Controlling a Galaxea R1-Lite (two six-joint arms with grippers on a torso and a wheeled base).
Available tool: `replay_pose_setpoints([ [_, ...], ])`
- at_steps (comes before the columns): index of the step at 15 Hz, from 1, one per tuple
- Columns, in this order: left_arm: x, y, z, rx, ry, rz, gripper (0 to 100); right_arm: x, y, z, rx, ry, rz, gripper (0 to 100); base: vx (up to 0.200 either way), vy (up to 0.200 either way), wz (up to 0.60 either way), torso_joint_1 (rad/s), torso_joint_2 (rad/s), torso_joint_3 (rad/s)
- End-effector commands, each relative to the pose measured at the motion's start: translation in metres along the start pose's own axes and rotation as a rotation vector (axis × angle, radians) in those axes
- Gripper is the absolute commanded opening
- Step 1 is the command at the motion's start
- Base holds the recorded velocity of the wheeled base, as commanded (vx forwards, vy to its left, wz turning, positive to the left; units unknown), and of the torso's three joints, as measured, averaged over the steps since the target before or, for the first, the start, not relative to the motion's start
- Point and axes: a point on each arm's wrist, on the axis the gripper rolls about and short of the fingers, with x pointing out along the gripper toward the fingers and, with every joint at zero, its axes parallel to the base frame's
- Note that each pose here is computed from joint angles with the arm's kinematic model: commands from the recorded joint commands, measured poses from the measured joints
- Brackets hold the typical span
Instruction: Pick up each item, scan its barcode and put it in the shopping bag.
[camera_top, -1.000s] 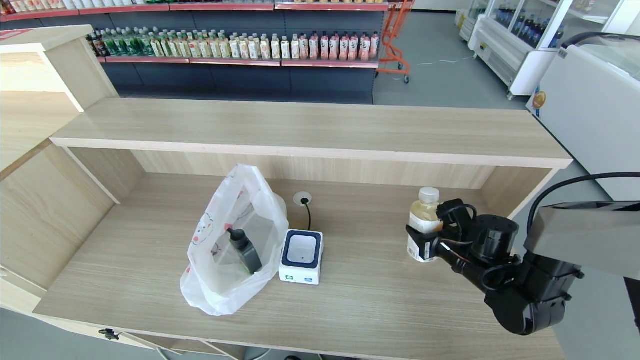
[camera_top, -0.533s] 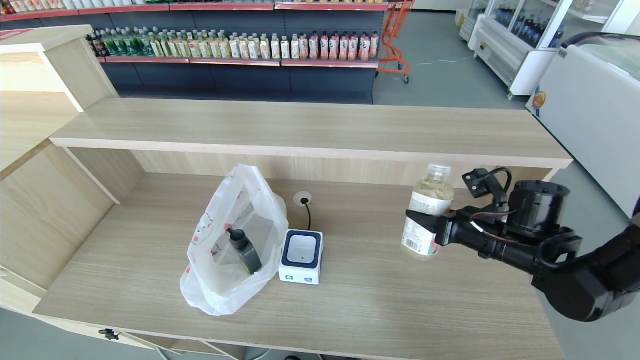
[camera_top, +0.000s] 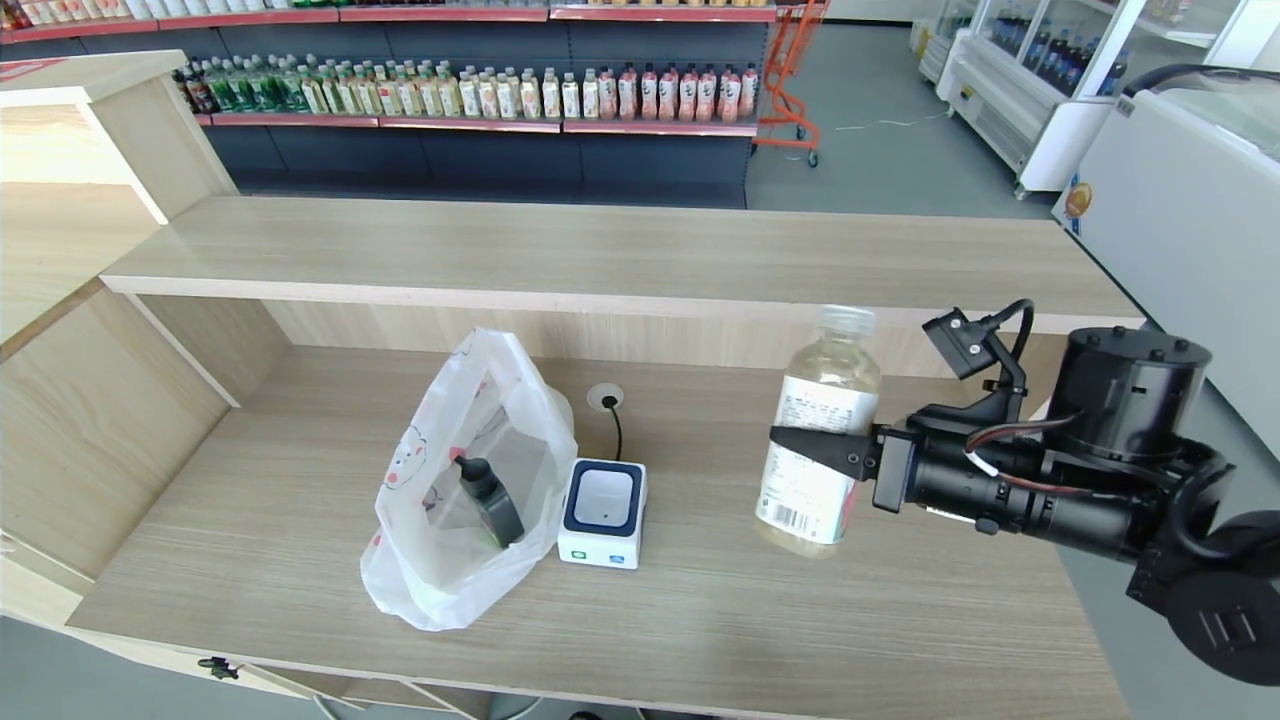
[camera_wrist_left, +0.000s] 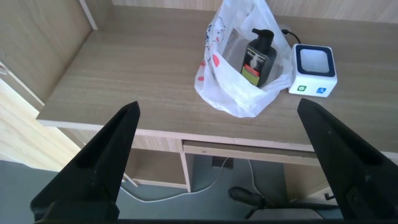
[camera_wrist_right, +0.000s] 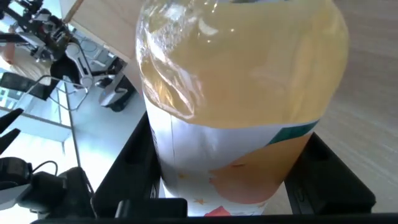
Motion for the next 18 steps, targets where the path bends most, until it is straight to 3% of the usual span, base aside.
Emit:
replay_pose_setpoints([
  [1,0.000,0.000,0.000,0.000,0.000,0.000,100,0.001,0.011,0.000,0.008,0.010,0.067,0,0.000,0.000,0.00,0.000,0.00,0.000],
  [7,0.000,0.000,0.000,0.000,0.000,0.000,100,0.000,0.030,-0.007,0.023,0.076,0.231,0,0.000,0.000,0.00,0.000,0.00,0.000],
  [18,0.000,0.000,0.000,0.000,0.000,0.000,100,-0.007,0.038,-0.011,0.026,0.096,0.253,0,0.000,0.000,0.00,0.000,0.00,0.000],
])
